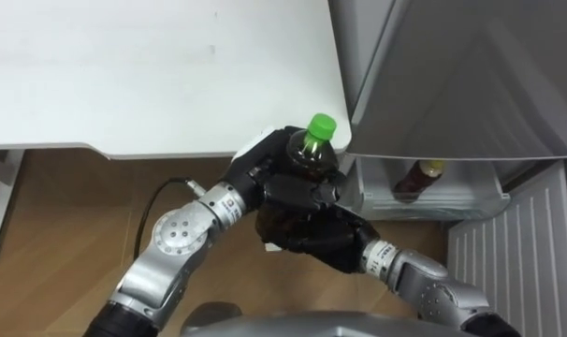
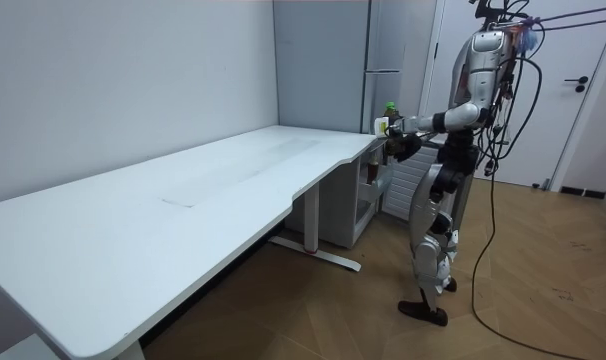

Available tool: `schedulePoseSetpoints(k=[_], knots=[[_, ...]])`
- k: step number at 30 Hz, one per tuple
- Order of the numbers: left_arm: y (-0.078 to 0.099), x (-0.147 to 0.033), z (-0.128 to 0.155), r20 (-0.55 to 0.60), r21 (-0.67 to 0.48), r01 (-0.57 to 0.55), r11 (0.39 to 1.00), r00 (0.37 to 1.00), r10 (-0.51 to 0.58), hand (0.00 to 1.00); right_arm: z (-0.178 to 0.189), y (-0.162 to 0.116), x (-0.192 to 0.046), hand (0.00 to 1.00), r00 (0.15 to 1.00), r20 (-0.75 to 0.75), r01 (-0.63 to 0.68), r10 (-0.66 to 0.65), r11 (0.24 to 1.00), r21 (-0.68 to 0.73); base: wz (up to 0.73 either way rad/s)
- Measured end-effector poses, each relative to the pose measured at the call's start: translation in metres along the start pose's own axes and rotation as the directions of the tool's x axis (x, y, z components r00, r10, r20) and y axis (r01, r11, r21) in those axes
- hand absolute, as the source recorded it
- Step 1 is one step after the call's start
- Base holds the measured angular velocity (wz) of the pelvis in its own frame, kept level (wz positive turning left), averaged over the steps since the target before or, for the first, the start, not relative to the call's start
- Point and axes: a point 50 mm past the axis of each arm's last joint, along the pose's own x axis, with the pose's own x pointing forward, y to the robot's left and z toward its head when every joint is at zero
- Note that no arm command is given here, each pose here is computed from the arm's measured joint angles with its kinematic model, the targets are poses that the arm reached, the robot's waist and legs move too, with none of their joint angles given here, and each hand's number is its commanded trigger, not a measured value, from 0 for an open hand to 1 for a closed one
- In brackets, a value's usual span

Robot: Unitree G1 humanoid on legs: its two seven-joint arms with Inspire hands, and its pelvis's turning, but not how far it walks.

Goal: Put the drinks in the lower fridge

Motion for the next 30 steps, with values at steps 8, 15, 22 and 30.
schedulePoseSetpoints(k=[8,15,22,30], knots=[[0.0024,-0.0001,0.0001,-0.004,-0.003,-0.014,1.000,1.000,0.014,1.00,-0.0011,0.0031,0.0039,1.00,1.000,0.006,0.012,-0.012,1.000,0.006,0.00],[0.0023,0.0002,0.0002,-0.004,-0.005,-0.015,1.000,1.000,0.015,1.00,-0.0012,0.0032,0.0040,1.00,1.000,0.006,0.014,-0.014,1.000,0.007,0.00],[0.0033,0.0043,0.0030,-0.006,-0.006,-0.013,1.000,1.000,0.013,0.53,-0.0001,0.0029,0.0040,1.00,1.000,0.012,0.015,-0.015,1.000,0.009,0.00],[0.0044,0.0040,0.0031,-0.006,-0.007,-0.015,1.000,1.000,0.015,0.00,-0.0002,0.0031,0.0042,1.00,1.000,0.012,0.013,-0.013,1.000,0.010,0.00]])
